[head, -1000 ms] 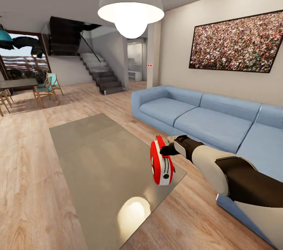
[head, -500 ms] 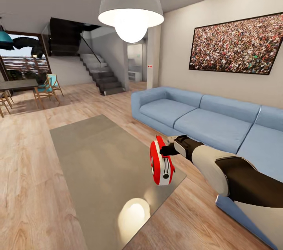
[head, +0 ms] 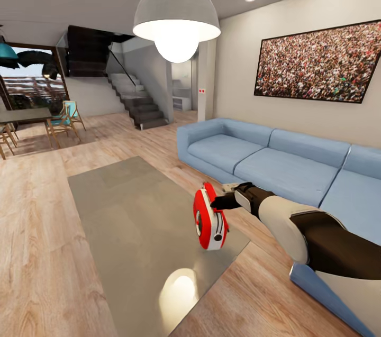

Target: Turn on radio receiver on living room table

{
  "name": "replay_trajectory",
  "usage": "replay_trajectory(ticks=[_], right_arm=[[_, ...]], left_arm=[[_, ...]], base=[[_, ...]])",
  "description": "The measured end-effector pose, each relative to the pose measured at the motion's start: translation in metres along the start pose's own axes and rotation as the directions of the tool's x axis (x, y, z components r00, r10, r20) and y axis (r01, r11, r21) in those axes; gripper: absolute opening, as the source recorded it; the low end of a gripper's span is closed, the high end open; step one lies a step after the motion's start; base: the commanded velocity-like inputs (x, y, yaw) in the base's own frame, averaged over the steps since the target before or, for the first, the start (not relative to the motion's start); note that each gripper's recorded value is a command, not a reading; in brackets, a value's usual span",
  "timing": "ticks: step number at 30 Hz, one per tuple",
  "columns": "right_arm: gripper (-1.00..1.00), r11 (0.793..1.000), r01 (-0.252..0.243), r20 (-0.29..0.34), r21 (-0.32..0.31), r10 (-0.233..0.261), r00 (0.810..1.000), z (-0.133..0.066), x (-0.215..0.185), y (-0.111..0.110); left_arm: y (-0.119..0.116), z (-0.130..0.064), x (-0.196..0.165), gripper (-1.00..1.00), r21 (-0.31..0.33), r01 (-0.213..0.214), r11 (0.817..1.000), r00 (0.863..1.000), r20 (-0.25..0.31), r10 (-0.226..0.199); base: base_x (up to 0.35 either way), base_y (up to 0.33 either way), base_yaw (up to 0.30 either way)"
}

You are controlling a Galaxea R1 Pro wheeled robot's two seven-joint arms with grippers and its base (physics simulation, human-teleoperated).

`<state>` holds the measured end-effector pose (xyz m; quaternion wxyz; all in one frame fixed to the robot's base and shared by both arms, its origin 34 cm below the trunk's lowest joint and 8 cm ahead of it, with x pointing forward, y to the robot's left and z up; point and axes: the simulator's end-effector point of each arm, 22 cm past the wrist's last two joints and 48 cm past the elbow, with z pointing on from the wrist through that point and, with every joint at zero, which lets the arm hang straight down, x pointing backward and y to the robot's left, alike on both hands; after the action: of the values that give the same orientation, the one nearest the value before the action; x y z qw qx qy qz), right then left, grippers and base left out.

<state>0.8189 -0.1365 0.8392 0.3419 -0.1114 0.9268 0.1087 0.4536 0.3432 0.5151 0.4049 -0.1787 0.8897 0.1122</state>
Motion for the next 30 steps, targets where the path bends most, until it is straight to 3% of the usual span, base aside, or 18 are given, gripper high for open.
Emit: replay_trajectory(ticks=[1,2,3,7,9,12,15,19,27,30], right_arm=[[-1.0,1.0,-0.004,0.001,-0.014,0.004,1.0,-0.001,-0.002,0.003],[-1.0,0.998,0.029,-0.01,-0.058,-0.029,1.0,-0.003,0.001,0.012],[-1.0,0.996,0.014,-0.007,-0.084,-0.014,1.0,-0.004,-0.001,0.018],[-1.0,0.995,0.065,-0.018,-0.074,-0.066,0.998,-0.009,-0.003,0.015],[-1.0,0.995,0.054,-0.014,-0.081,-0.056,0.998,-0.012,-0.006,0.015],[-1.0,0.994,0.077,0.023,-0.077,-0.075,0.997,-0.017,-0.014,-0.001],[-1.0,0.988,0.064,0.058,-0.14,-0.056,0.997,-0.023,-0.019,-0.002],[-1.0,0.979,0.072,0.066,-0.192,-0.061,0.996,-0.028,-0.018,-0.003],[-1.0,0.973,0.082,0.068,-0.217,-0.068,0.995,-0.03,-0.017,-0.002],[-1.0,0.955,0.088,0.064,-0.284,-0.072,0.995,-0.035,-0.014,0.012]], left_arm=[[0.0,-0.001,-0.001,1.0,0.0,0.0,1.0,1.0,0.0,0.0],[0.001,-0.002,-0.003,1.0,-0.001,-0.001,1.0,1.0,0.0,0.001],[0.001,-0.003,-0.005,1.0,-0.001,-0.001,1.0,1.0,0.0,0.001],[0.002,-0.007,-0.01,1.0,-0.001,-0.002,1.0,1.0,0.0,0.002],[0.002,-0.009,-0.013,1.0,-0.001,-0.002,1.0,1.0,-0.001,0.002],[0.005,-0.009,-0.015,1.0,-0.007,0.003,1.0,1.0,0.002,-0.003],[0.002,-0.01,-0.015,1.0,-0.002,0.008,1.0,1.0,0.001,-0.008],[-0.004,-0.012,-0.013,1.0,0.007,0.011,1.0,1.0,-0.004,-0.01],[-0.001,-0.01,-0.017,1.0,0.01,-0.002,1.0,1.0,0.005,0.002],[0.002,-0.008,-0.023,1.0,0.009,-0.004,1.0,1.0,0.019,0.004]], base=[[0.0,0.0,0.0],[0.0,0.0,0.0],[0.0,0.0,0.0],[0.0,0.0,0.0],[0.0,0.0,0.0],[0.0,0.0,0.0],[0.0,0.0,0.0],[0.0,0.0,0.0],[0.0,0.0,0.0],[0.0,0.0,0.0]])
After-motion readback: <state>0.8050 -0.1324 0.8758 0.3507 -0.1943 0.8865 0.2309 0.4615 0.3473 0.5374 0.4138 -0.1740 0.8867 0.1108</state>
